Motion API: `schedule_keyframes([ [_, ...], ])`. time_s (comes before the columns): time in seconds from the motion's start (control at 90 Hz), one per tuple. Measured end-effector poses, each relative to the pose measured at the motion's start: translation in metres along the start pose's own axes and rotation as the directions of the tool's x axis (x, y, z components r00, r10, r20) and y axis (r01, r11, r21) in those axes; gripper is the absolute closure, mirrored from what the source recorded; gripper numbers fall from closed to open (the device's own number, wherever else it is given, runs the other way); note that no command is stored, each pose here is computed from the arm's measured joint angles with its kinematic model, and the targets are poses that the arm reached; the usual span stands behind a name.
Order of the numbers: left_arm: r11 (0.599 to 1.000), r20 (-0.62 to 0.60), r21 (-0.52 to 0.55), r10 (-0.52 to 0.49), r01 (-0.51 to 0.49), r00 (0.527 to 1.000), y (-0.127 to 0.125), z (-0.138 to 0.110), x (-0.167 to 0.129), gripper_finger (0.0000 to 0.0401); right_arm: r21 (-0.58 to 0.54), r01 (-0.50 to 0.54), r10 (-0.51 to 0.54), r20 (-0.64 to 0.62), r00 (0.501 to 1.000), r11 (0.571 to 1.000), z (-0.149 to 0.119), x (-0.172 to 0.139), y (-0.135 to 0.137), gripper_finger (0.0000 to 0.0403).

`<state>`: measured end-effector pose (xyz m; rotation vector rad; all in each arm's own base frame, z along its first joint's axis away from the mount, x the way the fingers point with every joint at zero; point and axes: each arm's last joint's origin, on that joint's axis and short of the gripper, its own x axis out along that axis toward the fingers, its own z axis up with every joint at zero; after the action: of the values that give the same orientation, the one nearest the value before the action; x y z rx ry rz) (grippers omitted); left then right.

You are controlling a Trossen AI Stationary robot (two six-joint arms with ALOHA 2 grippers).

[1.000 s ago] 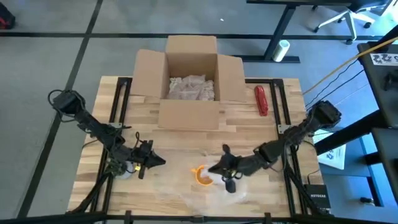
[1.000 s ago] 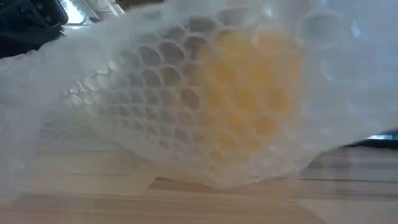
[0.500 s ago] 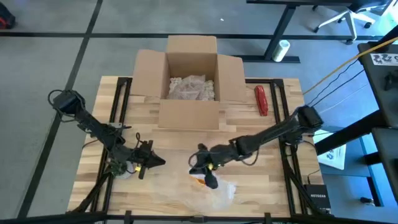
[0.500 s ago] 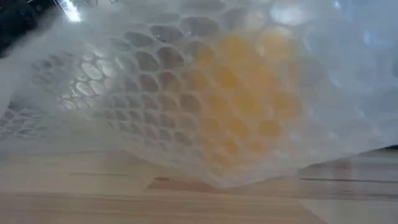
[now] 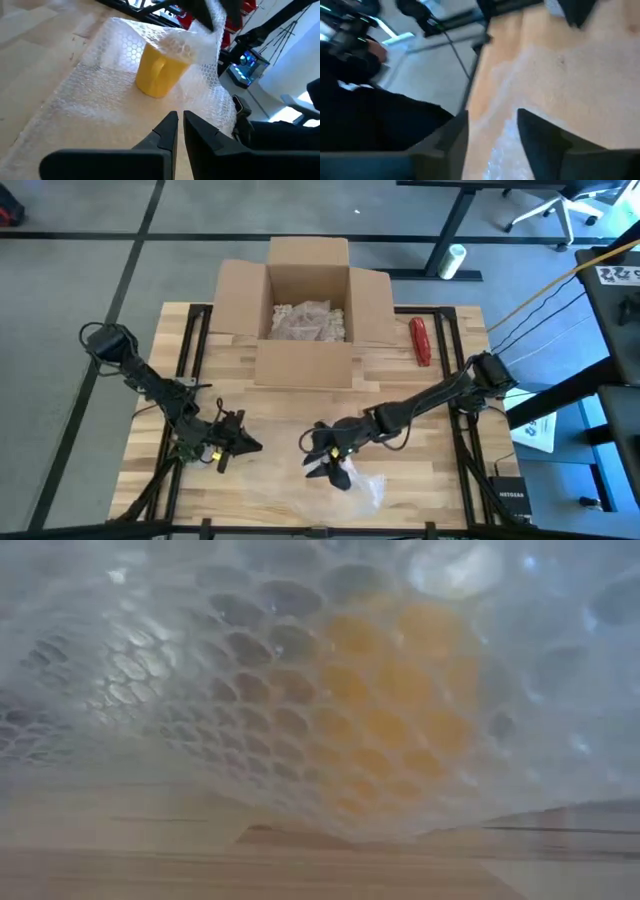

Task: Wrap mug
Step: Wrap the yellow mug with bubble wrap

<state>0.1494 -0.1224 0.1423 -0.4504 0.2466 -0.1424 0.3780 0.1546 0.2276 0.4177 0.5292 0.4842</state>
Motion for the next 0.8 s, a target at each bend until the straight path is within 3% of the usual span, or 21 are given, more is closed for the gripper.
schedule_keyframes([
  [0.2,1.000,-0.001,0.001,0.001,-0.001,1.000,0.000,0.000,0.000,0.0389,-0.061,-0.186,0.192,0.097,0.977,0.981,0.016,-0.003,0.009,0.0205],
  [0.344,1.000,-0.001,0.002,0.001,-0.001,1.000,0.000,0.000,0.000,0.0389,0.007,-0.180,0.179,0.064,0.982,0.984,0.019,-0.008,0.001,0.0239],
  [0.444,1.000,-0.002,0.002,0.001,-0.001,1.000,0.000,0.000,0.000,0.0389,0.034,-0.110,0.109,0.036,0.993,0.993,0.022,-0.019,-0.002,0.0299],
  [0.567,1.000,-0.006,0.006,0.004,-0.004,1.000,0.001,-0.001,0.000,0.0389,-0.016,0.017,-0.017,-0.009,1.000,1.000,0.026,-0.042,0.004,0.0387],
  [0.689,1.000,-0.008,0.001,0.006,-0.006,1.000,0.001,-0.001,0.000,0.0389,0.008,0.224,-0.223,-0.082,0.971,0.975,0.027,-0.081,0.015,0.0389],
  [0.8,1.000,-0.023,-0.009,0.011,-0.011,1.000,0.001,-0.003,-0.001,0.0389,0.023,0.420,-0.410,-0.180,0.894,0.907,0.016,-0.119,0.030,0.0400],
])
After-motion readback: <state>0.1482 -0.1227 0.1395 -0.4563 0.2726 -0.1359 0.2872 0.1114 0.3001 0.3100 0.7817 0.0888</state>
